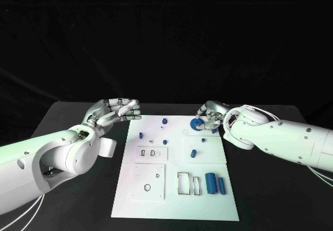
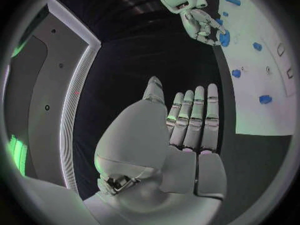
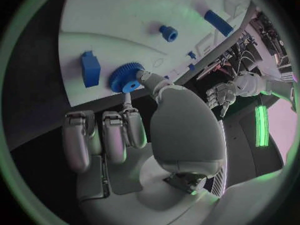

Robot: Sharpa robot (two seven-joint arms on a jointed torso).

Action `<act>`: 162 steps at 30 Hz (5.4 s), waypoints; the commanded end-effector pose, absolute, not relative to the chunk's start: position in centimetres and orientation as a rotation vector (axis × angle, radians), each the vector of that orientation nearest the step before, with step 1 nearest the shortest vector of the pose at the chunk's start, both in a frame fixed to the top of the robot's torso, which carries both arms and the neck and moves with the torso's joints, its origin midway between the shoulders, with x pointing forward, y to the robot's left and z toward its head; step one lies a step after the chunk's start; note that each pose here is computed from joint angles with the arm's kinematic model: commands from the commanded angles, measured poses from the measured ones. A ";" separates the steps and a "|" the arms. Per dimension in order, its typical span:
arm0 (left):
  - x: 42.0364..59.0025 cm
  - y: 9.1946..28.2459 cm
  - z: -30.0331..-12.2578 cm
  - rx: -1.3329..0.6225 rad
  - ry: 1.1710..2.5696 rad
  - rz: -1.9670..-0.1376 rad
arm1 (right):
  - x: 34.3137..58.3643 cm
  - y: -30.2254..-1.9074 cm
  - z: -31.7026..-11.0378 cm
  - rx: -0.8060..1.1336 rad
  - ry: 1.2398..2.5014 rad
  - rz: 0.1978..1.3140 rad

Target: Assemble the parts on the task board

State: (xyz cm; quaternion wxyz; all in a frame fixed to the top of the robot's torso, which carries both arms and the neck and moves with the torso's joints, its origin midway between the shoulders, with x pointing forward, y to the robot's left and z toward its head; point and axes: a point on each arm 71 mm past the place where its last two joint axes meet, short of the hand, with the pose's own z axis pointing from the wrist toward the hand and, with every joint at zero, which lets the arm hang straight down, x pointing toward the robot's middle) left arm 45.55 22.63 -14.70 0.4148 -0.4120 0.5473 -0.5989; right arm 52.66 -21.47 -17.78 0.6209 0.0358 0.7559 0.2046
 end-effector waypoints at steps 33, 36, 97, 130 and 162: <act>45.7 22.5 -14.6 -1.030 1.382 -1.525 | 48.5 -14.8 -14.7 -0.210 1.486 0.556; 45.7 22.5 -14.7 -1.030 1.382 -1.524 | 47.8 -13.3 -14.6 -0.240 1.481 0.577; 45.9 22.2 -14.8 -1.036 1.390 -1.530 | 50.2 -7.7 -18.3 -0.373 1.473 0.503; 45.9 22.3 -14.8 -1.039 1.394 -1.526 | 49.9 -8.1 -18.5 -0.357 1.472 0.516; 46.0 22.4 -14.9 -1.045 1.397 -1.518 | 50.5 -9.2 -19.0 -0.282 1.555 0.513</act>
